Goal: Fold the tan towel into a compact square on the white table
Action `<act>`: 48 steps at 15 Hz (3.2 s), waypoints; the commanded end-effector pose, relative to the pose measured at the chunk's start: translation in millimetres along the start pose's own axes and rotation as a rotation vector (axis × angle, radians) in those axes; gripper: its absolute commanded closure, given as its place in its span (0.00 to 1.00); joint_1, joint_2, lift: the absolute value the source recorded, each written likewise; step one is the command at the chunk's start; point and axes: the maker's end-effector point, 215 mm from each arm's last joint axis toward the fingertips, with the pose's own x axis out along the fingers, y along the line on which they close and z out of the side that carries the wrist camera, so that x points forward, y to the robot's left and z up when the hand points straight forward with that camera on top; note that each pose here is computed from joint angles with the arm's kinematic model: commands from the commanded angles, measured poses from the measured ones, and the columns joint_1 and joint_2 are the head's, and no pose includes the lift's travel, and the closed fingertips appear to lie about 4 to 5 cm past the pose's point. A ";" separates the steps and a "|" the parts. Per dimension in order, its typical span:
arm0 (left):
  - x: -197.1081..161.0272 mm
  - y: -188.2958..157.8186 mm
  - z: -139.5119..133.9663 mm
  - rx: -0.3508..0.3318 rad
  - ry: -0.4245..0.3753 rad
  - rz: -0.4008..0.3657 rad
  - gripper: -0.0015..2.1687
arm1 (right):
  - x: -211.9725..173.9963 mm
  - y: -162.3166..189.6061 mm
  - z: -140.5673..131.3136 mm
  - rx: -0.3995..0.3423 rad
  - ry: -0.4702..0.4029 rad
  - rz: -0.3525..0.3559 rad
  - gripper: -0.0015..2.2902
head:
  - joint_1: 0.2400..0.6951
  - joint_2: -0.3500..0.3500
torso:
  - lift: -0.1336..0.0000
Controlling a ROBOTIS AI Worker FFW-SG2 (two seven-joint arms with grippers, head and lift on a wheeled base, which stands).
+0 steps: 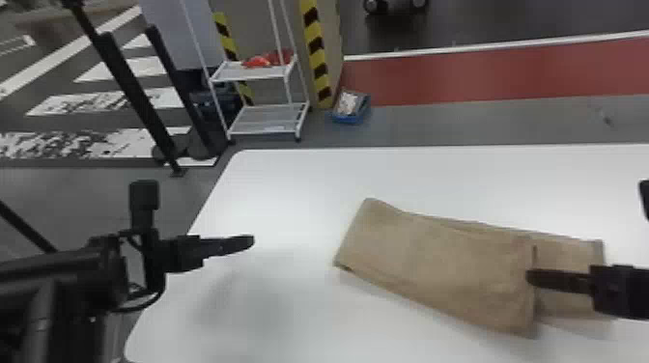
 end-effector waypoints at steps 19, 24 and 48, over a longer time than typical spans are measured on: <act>-7.1 8.3 -4.5 -0.007 0.004 0.009 0.04 | -38.0 -51.7 115.5 0.161 -0.275 0.147 0.51 | 1.00 0.77 | 0.08; -8.8 12.4 -8.2 -0.011 0.009 0.016 0.04 | -39.5 -73.7 113.6 0.226 -0.319 0.172 0.51 | 1.00 0.74 | 0.08; -3.1 9.1 -20.6 0.001 0.048 -0.006 0.04 | -48.6 -110.9 77.2 0.459 -0.265 0.141 0.51 | 1.00 0.68 | 0.08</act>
